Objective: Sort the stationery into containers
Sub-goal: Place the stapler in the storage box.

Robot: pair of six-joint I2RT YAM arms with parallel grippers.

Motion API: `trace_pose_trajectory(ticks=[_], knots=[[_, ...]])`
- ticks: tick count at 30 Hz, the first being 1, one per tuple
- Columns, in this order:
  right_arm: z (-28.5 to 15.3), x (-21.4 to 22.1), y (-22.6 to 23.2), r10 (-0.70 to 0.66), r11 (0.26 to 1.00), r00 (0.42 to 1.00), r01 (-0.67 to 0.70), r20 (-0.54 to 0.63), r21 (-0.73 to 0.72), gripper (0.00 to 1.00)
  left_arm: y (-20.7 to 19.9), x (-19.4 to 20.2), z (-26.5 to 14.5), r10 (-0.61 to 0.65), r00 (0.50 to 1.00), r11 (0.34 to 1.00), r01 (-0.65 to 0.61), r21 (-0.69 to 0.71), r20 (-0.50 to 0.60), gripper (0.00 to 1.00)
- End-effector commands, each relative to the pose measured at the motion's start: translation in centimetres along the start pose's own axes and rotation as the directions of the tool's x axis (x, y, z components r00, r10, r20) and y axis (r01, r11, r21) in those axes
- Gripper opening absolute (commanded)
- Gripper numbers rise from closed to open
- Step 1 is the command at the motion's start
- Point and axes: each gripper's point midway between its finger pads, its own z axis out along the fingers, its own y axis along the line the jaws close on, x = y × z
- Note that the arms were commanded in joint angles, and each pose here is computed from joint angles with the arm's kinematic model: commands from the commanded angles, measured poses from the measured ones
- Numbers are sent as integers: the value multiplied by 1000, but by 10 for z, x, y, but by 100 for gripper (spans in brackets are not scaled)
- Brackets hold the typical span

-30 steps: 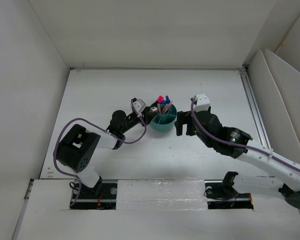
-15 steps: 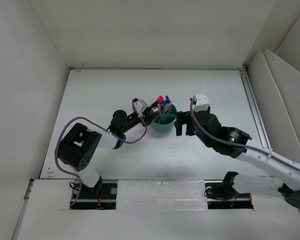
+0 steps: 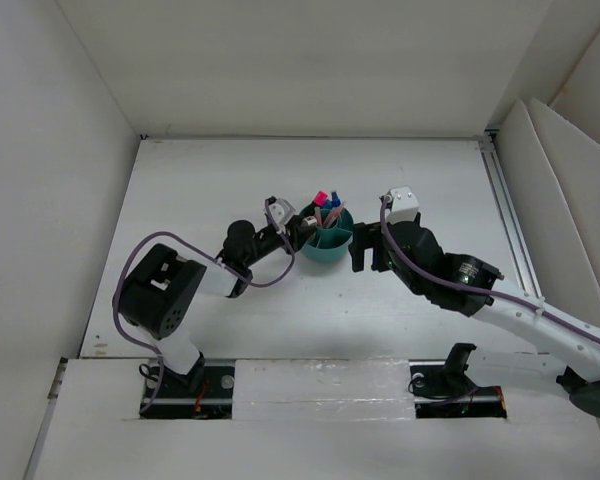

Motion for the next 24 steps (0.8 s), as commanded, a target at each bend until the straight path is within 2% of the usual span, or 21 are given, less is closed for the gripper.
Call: trace_pose_trajectory(ticks=[1,5,6,17,18,20,21,22,24], knots=[[0,-6,7,2,1000,1000,-2,14,-21,91,-6,-66,0,74,975,997,-79,16,208,16],[0,-6,7,2,1000,1000,-2,14,-21,91,-4,-70,-1,67,974,998,-68,0,218,25],[0,-6,6,-7,1000,1000,7,14,-21,91,-2,-67,-2,63,975,998,-62,-10,211,39],[-1,-5,8,-7,1000,1000,7,11,-29,91,-3,-76,-6,51,970,999,-47,-22,240,45],[-1,-5,8,-7,1000,1000,7,11,-29,91,-5,-81,-11,56,967,998,-52,-22,251,61],[-1,-5,8,-7,1000,1000,7,11,-29,91,-5,-91,-17,44,960,999,-33,-41,277,73],[-1,-5,8,-7,1000,1000,7,11,-29,91,-2,-98,-19,47,956,997,-29,-65,289,89],[-1,-5,8,-7,1000,1000,7,11,-29,91,-2,-111,-23,57,948,996,-33,-80,314,100],[-1,-5,8,-7,1000,1000,7,11,-29,91,4,-112,-30,34,954,992,4,-127,297,100]])
